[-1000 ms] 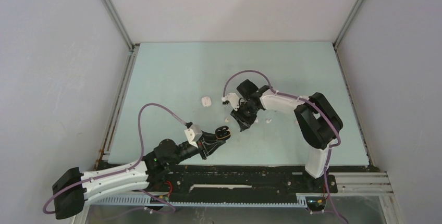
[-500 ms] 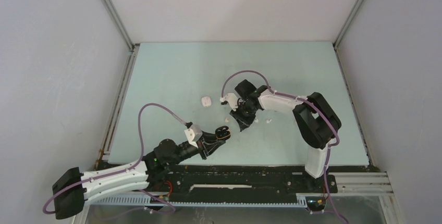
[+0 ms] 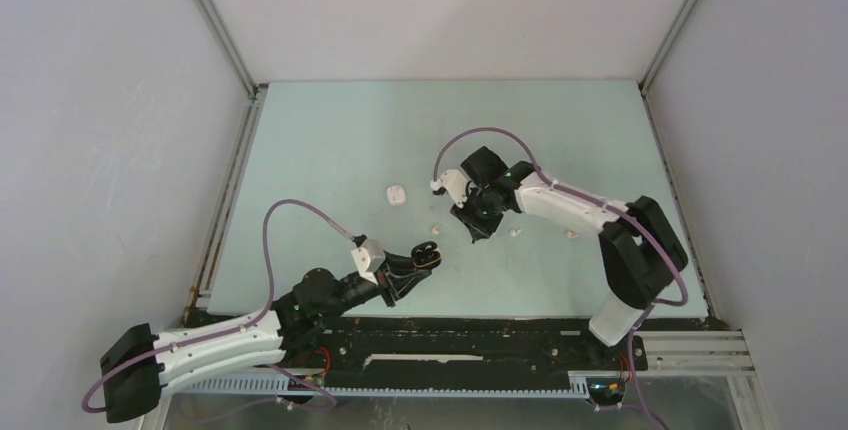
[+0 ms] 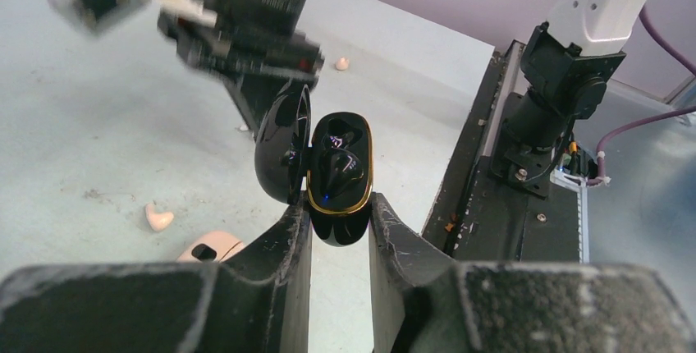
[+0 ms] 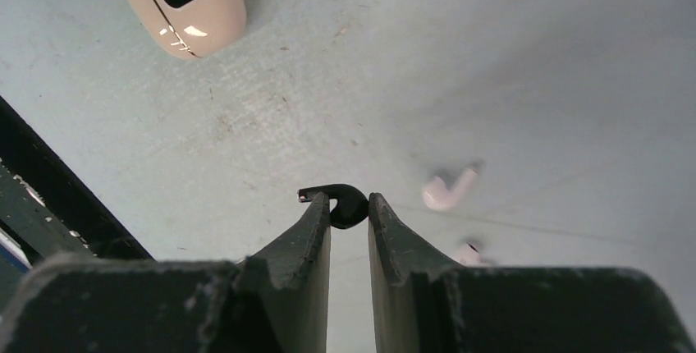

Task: Insert the wireless bluetooth earbuds into the charging case
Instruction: Pick up the earbud from the center of the board, then place the earbud in the charging case.

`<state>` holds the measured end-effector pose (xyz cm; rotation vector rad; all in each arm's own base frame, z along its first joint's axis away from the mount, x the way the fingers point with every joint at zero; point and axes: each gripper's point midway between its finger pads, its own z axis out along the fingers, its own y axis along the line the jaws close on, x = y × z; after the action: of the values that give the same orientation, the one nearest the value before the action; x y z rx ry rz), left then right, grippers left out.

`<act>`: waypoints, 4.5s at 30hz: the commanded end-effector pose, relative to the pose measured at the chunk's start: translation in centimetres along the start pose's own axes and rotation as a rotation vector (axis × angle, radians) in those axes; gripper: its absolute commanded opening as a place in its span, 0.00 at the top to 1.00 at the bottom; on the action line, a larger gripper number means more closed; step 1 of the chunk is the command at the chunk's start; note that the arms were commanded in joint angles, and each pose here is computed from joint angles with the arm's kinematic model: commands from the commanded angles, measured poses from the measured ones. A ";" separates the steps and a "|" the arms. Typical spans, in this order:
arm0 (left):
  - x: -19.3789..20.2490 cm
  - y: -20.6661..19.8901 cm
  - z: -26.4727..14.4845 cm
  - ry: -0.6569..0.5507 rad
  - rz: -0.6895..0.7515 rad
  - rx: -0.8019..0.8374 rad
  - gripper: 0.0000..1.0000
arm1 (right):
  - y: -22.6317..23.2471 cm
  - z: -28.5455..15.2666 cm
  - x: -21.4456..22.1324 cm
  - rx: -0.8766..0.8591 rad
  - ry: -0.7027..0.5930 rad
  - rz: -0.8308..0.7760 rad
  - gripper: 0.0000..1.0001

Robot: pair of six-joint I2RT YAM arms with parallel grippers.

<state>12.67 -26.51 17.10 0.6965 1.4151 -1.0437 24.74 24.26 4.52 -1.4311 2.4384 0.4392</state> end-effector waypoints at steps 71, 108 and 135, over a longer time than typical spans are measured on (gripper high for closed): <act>-6.2 -1.8 3.2 -0.212 0.149 0.024 1.00 | 14.1 -19.8 -9.3 0.588 -0.946 -1.120 1.00; -6.0 -1.7 2.8 -0.229 0.144 0.021 1.00 | 13.3 -16.3 -7.9 0.595 -0.806 -1.229 0.97; -5.3 -1.2 2.7 -0.215 0.148 -0.002 1.00 | 14.3 -16.6 -7.3 0.532 -0.768 -1.208 0.57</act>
<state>13.44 -28.82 19.90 0.7105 1.2617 -0.9607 14.52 30.16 23.57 -1.6999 0.7024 -0.0400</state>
